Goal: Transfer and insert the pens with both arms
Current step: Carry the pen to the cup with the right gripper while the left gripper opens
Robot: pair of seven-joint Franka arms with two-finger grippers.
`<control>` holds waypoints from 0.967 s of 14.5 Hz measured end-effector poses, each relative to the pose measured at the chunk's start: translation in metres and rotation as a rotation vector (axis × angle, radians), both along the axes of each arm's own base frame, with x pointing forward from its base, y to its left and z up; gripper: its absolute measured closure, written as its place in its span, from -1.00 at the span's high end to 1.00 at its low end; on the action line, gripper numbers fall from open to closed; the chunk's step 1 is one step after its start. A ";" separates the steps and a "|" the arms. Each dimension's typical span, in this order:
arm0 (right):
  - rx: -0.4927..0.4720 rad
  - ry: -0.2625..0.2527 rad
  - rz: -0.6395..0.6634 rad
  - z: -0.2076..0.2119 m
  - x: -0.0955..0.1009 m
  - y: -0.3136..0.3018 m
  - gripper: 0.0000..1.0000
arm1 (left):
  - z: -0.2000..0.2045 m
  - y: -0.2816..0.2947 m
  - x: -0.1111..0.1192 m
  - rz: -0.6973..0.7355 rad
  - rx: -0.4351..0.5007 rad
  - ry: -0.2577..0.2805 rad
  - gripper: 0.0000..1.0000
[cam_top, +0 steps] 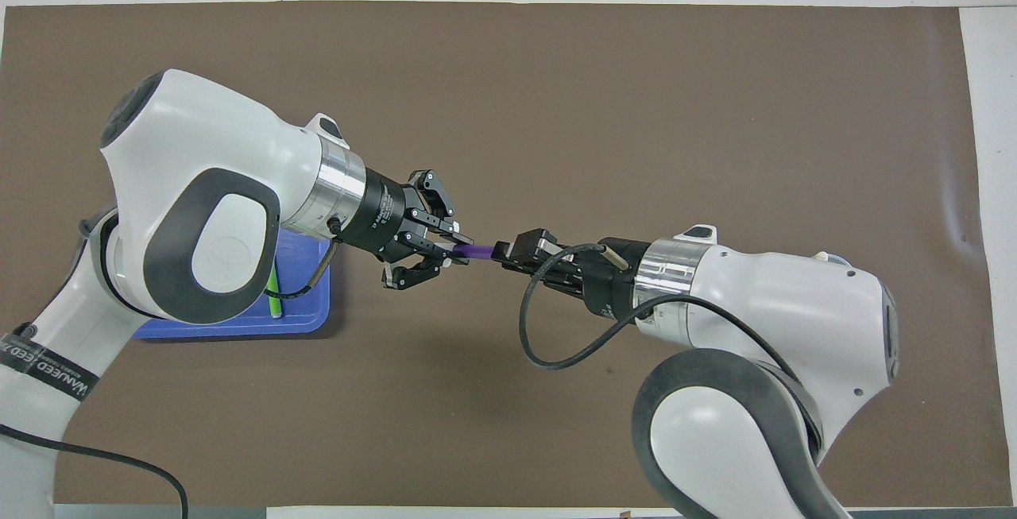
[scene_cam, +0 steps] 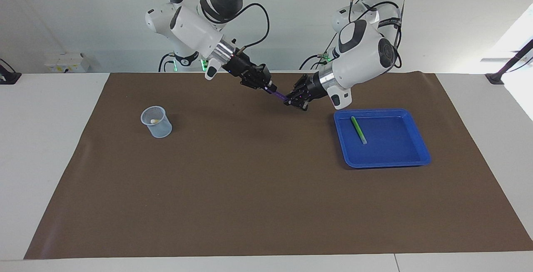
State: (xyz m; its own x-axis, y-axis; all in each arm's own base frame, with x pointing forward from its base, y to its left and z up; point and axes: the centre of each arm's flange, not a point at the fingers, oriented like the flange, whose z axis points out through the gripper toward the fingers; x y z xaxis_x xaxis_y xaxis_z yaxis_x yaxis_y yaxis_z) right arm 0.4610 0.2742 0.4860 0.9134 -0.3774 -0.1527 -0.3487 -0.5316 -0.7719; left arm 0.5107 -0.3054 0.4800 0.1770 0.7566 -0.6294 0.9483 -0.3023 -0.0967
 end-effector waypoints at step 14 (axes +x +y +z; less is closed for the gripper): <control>-0.764 -0.098 0.766 0.054 0.029 -0.206 -0.65 | -0.008 0.069 0.027 -0.266 0.053 -0.254 1.00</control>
State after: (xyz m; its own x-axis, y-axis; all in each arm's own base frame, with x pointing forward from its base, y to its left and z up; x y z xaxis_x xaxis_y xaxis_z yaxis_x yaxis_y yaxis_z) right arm 0.4899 0.0682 0.5400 0.9420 0.3341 -0.0328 0.3258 -0.9333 -0.1508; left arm 0.5377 -0.2366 0.4718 0.5170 0.6936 -0.5016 0.8333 -0.5419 0.1095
